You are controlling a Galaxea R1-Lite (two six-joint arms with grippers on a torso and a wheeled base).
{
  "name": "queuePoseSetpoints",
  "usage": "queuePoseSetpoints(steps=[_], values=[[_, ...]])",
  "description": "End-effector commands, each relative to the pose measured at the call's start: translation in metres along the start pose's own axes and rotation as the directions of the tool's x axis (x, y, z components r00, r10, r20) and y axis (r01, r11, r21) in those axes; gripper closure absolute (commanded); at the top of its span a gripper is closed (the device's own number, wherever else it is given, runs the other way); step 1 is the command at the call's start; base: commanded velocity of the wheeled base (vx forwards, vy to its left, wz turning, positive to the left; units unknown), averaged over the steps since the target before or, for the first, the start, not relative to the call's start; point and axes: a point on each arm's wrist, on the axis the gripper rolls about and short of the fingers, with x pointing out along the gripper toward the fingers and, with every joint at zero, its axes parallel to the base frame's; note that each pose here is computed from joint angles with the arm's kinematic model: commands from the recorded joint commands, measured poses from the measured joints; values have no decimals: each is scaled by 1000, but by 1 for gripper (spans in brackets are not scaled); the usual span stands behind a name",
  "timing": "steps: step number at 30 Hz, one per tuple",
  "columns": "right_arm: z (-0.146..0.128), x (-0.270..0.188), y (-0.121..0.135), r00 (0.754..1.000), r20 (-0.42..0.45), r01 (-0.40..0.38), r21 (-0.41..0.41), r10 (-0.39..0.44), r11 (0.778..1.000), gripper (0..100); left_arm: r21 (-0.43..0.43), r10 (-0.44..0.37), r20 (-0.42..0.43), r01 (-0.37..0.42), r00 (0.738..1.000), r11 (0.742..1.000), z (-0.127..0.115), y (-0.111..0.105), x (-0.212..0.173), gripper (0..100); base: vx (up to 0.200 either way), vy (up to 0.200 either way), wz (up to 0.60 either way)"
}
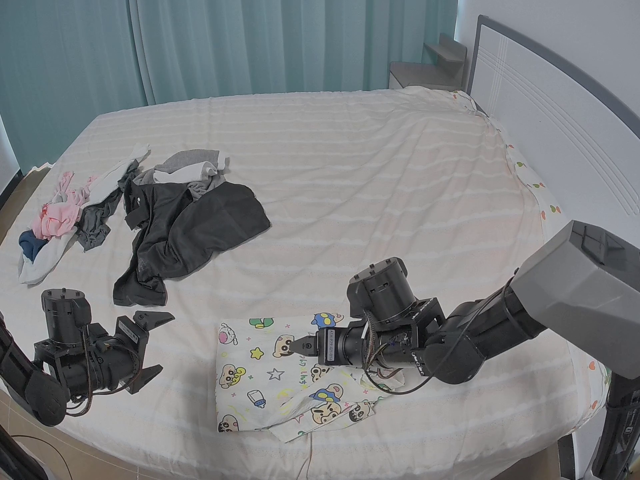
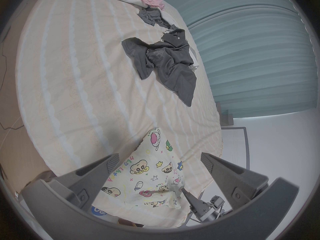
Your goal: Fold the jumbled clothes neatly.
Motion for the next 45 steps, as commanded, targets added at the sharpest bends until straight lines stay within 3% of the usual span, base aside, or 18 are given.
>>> queuePoseSetpoints(steps=[1,8,13,18,24,32,45], values=[[-7,-6,15,1000,-14,-28,-22,28,999,0,0,5,-2,-5,1000,1000,0,1,1,0,0,0,0],[-38,25,-3,993,-111,34,-35,-38,999,0,0,3,-1,-3,1000,1000,0,1,1,0,0,0,0],[-41,29,-6,991,-123,43,-52,-49,998,0,0,3,-1,-3,1000,1000,0,1,1,0,0,0,0],[-43,17,-5,990,-131,43,-66,-51,997,0,0,3,-1,-3,1000,1000,0,1,1,0,0,0,0],[-64,-7,0,981,-187,40,-95,-57,995,0,0,3,-1,-3,1000,1000,0,1,1,0,0,0,0],[-86,-27,-17,964,-206,145,-112,-165,983,0,0,5,-2,-5,1000,1000,0,1,1,0,0,0,0],[-77,-74,21,993,-120,3,-137,-19,991,0,0,5,-2,-5,1000,1000,0,1,1,0,0,0,0]])
